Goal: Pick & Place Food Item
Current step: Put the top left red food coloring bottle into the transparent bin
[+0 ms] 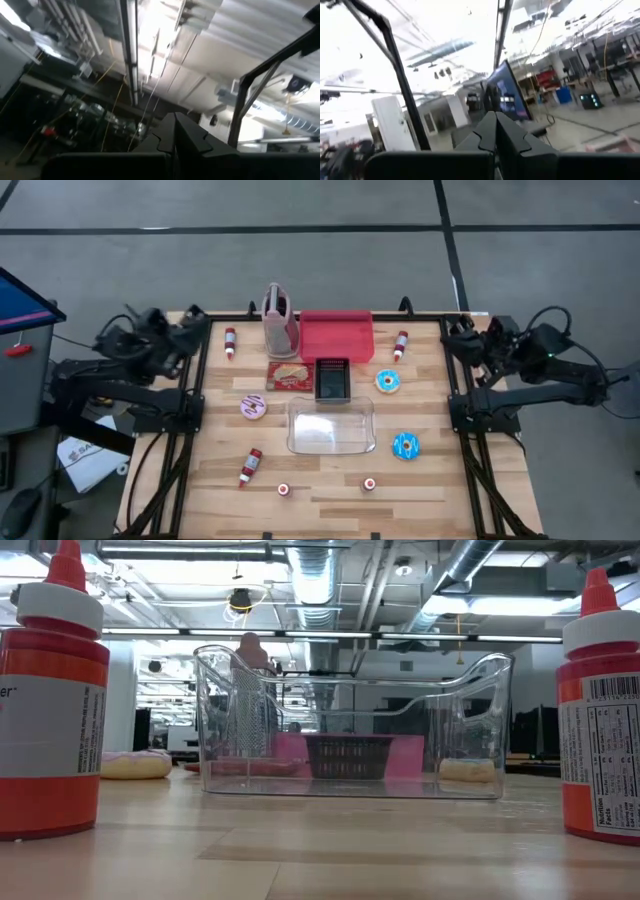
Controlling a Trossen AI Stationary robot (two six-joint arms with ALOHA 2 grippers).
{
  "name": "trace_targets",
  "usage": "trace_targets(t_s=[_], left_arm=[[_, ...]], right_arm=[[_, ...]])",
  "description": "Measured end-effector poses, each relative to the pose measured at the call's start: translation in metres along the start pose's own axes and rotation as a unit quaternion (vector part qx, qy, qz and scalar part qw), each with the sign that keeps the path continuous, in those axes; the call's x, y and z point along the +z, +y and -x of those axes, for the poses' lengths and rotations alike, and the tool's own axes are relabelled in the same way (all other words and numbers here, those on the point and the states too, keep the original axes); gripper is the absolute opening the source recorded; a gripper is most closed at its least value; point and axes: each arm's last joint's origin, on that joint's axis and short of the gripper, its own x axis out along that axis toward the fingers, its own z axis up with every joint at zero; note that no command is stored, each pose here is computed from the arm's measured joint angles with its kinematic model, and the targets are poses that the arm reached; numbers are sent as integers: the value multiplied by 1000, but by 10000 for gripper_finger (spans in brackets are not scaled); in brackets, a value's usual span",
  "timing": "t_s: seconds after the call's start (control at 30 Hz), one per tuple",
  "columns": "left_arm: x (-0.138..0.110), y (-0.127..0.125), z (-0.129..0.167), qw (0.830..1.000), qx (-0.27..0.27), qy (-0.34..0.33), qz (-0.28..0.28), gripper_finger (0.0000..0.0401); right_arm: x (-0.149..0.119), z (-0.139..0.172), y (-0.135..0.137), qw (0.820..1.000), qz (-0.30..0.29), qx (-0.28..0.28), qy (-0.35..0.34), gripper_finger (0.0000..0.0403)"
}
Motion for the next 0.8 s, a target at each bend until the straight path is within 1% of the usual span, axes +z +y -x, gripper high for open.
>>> trace_targets(t_s=[0.07,0.13,0.2,0.27,0.33,0.4,0.6,0.67,0.8], left_arm=[[-13,3,-10,1000,4,10,7,0],[-25,5,-20,1000,1,3,20,0],[-34,7,-29,998,-11,-23,50,0],[-38,7,-35,994,-31,-64,89,0],[-41,8,-39,990,-50,-86,103,0],[-45,8,-41,990,-60,-86,91,0],[-39,11,-40,993,-47,-101,45,0],[-35,13,-39,992,-45,-110,36,0],[-18,12,-32,989,-45,-138,19,6]], right_arm=[[4,0,1,1000,-1,5,-22,0],[6,1,2,999,1,4,-33,0],[10,4,4,999,4,16,-47,0],[13,5,6,997,2,38,-60,0],[17,6,9,995,-1,58,-77,0],[20,6,11,993,-4,69,-92,0],[24,1,13,988,-18,77,-131,0],[24,-1,13,988,-18,78,-133,0],[22,-8,13,987,-19,77,-142,0]])
